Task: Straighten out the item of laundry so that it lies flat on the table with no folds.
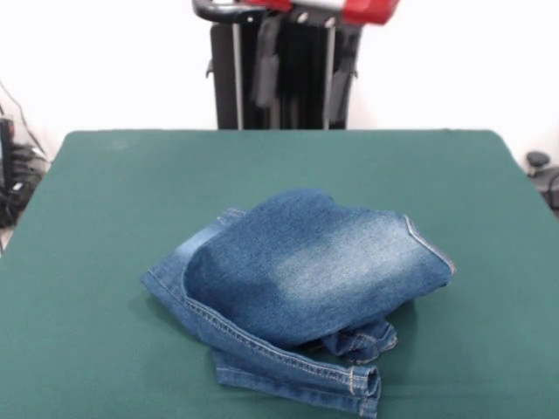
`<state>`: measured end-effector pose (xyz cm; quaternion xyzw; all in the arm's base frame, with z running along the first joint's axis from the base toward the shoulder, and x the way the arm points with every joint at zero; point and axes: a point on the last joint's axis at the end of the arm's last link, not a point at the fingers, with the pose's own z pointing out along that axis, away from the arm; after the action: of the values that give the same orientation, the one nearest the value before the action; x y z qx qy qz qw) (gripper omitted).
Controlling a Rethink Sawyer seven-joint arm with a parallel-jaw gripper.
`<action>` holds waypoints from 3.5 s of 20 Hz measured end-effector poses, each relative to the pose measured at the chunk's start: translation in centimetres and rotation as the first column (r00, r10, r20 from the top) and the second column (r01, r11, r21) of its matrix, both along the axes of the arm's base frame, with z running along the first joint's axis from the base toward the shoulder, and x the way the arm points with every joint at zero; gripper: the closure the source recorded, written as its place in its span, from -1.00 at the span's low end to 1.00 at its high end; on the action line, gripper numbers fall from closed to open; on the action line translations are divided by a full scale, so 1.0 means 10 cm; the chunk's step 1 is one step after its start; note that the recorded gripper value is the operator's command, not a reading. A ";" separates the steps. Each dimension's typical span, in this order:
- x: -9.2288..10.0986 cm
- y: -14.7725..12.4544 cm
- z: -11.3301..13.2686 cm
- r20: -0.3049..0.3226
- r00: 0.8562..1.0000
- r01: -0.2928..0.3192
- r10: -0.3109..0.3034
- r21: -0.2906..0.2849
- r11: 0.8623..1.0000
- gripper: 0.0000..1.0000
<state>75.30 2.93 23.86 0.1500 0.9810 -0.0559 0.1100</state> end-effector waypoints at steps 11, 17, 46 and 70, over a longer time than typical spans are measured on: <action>-0.02 -0.34 -0.51 0.042 0.999 0.029 -0.029 -0.001 1.000 -1.00; -0.07 -0.27 -0.62 0.032 0.999 0.020 -0.020 0.013 1.000 -1.00; -0.10 -0.18 -1.89 0.130 0.991 -0.019 0.004 0.111 0.994 -1.00; -0.29 -0.15 -2.21 0.020 1.000 0.010 -0.014 0.182 0.983 -1.00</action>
<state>72.42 1.39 1.73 0.1658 0.9799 0.0347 0.1057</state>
